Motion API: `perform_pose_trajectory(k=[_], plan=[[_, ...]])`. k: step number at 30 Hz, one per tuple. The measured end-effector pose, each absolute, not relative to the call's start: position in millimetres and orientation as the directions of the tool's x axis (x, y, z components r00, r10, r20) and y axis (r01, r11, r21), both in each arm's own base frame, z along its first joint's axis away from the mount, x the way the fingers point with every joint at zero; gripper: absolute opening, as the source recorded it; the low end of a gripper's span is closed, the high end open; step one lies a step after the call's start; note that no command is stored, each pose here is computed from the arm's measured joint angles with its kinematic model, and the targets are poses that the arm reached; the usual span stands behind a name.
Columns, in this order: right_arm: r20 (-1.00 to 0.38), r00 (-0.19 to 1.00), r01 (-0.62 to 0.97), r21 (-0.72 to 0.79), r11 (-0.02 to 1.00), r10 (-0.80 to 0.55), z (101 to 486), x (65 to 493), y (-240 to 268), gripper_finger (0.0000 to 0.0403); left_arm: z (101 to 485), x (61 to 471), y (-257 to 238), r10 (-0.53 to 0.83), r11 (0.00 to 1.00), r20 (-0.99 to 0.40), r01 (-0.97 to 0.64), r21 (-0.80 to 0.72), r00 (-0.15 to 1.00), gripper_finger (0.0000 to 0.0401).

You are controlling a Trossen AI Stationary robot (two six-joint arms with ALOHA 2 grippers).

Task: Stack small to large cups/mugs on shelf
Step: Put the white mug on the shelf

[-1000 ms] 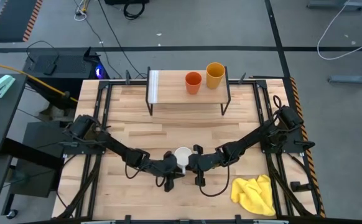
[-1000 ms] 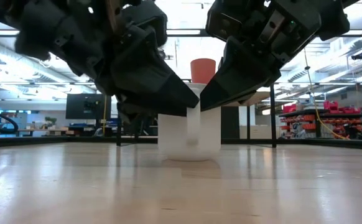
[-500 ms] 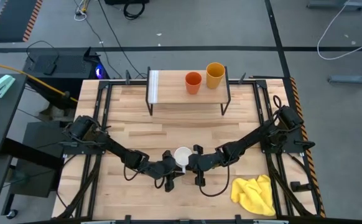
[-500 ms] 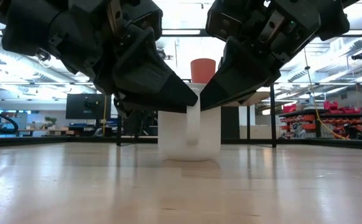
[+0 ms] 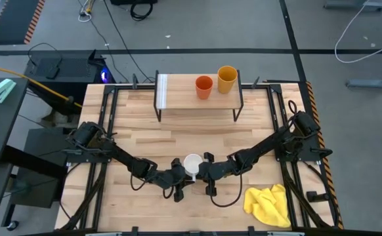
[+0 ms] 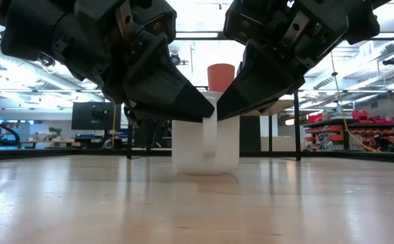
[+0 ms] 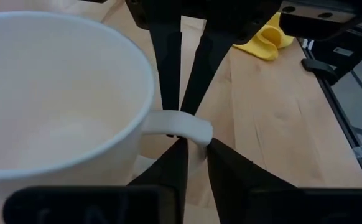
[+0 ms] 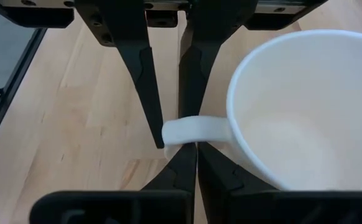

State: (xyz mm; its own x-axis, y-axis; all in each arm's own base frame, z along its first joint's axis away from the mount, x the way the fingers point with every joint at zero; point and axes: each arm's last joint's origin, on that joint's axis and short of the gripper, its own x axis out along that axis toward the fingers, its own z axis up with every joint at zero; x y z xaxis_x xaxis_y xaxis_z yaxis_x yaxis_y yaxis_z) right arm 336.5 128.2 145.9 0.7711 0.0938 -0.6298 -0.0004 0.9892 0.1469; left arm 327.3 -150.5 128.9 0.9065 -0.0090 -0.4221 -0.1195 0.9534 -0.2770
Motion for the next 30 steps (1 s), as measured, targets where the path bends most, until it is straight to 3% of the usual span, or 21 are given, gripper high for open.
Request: perform_pose_trajectory(k=[13,30], plan=[[-0.647,0.757,0.008,0.142,0.990,0.087,145,335,128,0.0022,130,328,-149,0.013,0.952,-0.407,-0.135,-0.273,0.913,0.0024],[-0.702,0.710,0.036,0.122,0.992,0.060,158,318,133,0.0022,131,329,-149,0.033,0.959,-0.398,-0.142,-0.247,0.917,0.0013]])
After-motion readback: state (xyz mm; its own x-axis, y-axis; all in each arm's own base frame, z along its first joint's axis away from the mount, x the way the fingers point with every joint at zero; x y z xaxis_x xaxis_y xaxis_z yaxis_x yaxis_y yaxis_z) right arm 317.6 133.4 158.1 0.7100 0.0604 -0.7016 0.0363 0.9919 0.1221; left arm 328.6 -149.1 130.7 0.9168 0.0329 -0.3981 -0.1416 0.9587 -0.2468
